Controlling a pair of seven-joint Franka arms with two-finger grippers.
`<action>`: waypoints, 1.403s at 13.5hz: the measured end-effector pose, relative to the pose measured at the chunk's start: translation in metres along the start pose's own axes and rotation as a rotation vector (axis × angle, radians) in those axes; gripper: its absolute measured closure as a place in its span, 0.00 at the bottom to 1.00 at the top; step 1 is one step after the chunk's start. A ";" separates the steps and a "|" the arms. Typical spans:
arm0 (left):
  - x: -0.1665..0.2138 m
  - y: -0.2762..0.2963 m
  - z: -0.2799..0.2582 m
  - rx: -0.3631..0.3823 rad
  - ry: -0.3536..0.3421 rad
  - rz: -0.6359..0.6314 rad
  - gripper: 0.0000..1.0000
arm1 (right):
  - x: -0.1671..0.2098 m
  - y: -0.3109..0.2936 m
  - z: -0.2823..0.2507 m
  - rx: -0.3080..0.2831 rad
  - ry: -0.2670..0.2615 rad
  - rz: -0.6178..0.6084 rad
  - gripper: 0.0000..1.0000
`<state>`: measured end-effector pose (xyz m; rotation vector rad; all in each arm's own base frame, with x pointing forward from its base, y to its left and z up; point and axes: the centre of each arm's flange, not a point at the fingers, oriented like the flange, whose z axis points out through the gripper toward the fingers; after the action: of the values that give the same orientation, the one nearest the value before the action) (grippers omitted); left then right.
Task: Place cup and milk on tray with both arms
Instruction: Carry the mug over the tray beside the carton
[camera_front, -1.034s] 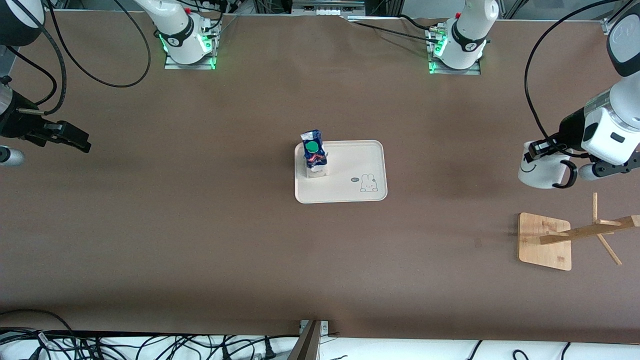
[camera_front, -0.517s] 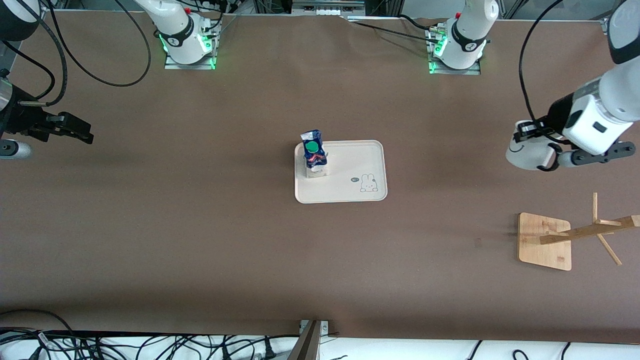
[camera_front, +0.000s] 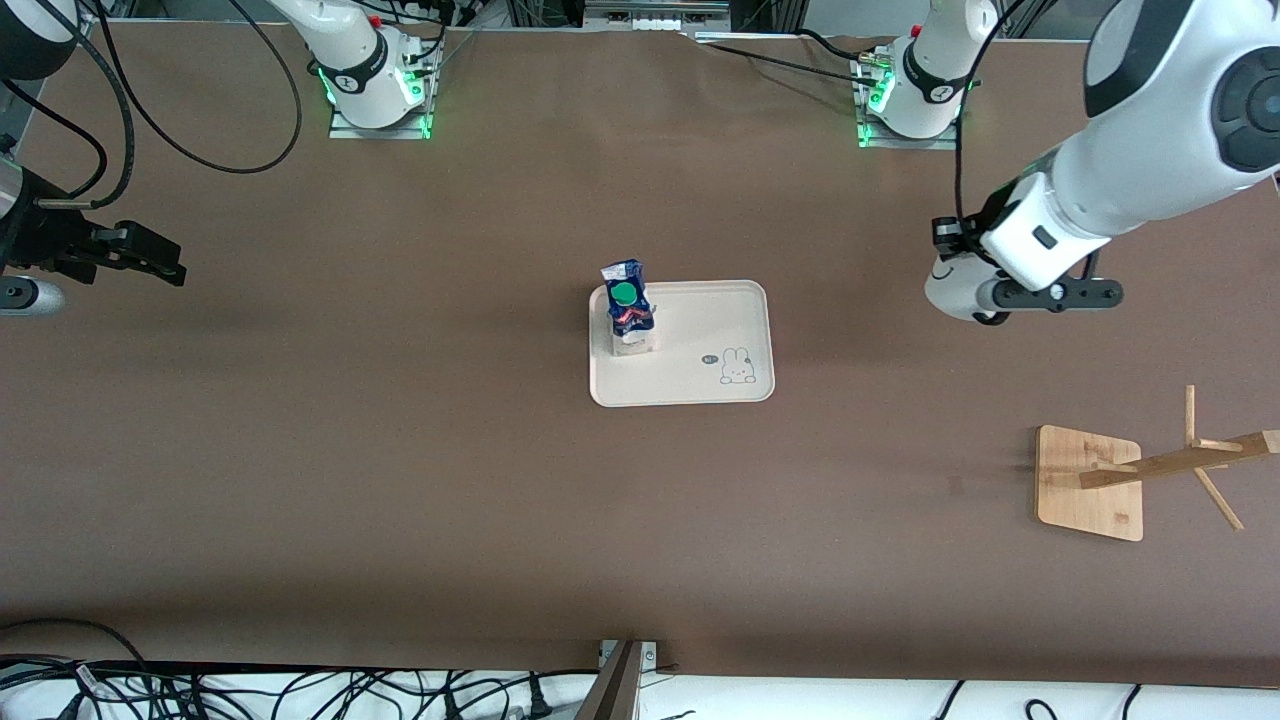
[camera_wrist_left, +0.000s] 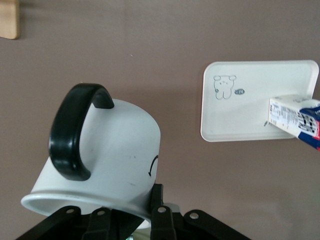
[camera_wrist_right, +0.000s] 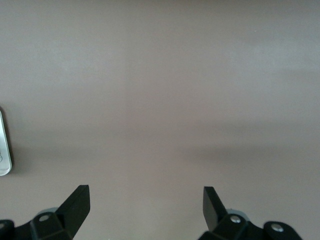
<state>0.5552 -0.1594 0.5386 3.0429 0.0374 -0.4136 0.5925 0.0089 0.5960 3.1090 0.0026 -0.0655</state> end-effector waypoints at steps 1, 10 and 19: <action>-0.003 0.018 0.010 0.011 -0.026 0.034 0.91 | 0.000 0.000 0.000 0.000 0.001 -0.002 0.00; 0.038 0.148 0.154 0.027 -0.281 -0.084 0.91 | 0.000 0.002 -0.003 0.000 0.006 -0.019 0.00; 0.075 0.195 0.272 -0.119 -0.363 -0.135 0.91 | 0.000 0.003 -0.003 -0.001 0.005 -0.035 0.00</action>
<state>0.5621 -0.3729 0.2696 2.8094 0.2375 -0.9299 0.5924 0.0065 0.5992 3.1087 0.0569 -0.0584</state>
